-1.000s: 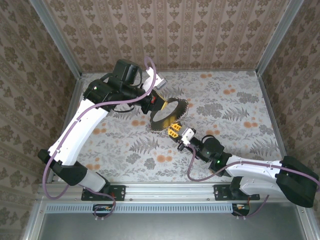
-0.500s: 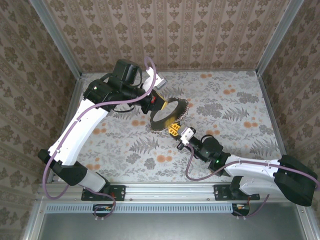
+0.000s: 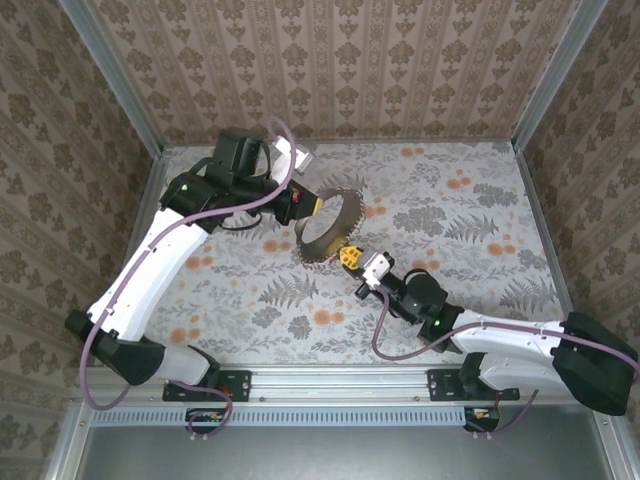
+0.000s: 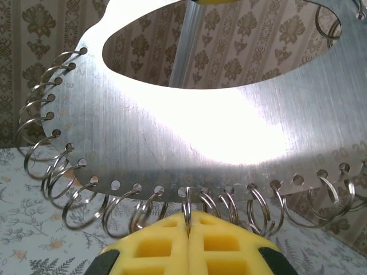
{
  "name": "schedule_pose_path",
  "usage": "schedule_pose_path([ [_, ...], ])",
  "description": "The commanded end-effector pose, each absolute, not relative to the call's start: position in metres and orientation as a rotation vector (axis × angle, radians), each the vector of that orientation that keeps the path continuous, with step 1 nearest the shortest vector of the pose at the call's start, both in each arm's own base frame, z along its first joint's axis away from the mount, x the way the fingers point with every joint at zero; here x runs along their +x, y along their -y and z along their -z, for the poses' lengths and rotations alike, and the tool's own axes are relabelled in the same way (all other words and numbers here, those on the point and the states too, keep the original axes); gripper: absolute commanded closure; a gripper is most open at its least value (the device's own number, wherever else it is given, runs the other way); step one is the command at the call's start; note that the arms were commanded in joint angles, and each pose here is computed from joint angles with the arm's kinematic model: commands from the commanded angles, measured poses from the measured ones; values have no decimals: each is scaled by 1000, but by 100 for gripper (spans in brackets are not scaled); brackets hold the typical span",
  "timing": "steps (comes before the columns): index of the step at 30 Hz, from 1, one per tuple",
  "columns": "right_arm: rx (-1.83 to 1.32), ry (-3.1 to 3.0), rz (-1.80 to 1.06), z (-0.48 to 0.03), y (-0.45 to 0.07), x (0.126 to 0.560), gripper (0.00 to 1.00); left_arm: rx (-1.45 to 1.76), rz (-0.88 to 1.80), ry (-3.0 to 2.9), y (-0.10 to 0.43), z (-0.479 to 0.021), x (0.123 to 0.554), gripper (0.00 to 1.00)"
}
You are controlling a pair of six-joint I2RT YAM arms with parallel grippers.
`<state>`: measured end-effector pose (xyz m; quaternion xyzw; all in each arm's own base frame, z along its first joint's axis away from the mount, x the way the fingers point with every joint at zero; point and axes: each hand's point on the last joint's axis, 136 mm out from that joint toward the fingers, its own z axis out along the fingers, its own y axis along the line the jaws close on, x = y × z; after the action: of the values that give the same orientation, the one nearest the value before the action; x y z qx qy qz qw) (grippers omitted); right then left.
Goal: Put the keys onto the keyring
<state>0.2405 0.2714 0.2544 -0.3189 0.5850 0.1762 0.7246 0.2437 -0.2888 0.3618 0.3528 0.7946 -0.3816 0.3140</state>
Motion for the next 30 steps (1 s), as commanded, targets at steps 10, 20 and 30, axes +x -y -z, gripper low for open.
schedule_pose_path([
  [10,-619,-1245,-569,-293,-261,240,100,592,1208,-2062,268,-360,265,96],
  [20,-705,-1220,-198,-290,-256,267,100,632,1459,-2045,281,-364,250,100],
  [30,-686,-1246,-201,-297,-250,269,100,625,1347,-2085,275,-359,253,100],
])
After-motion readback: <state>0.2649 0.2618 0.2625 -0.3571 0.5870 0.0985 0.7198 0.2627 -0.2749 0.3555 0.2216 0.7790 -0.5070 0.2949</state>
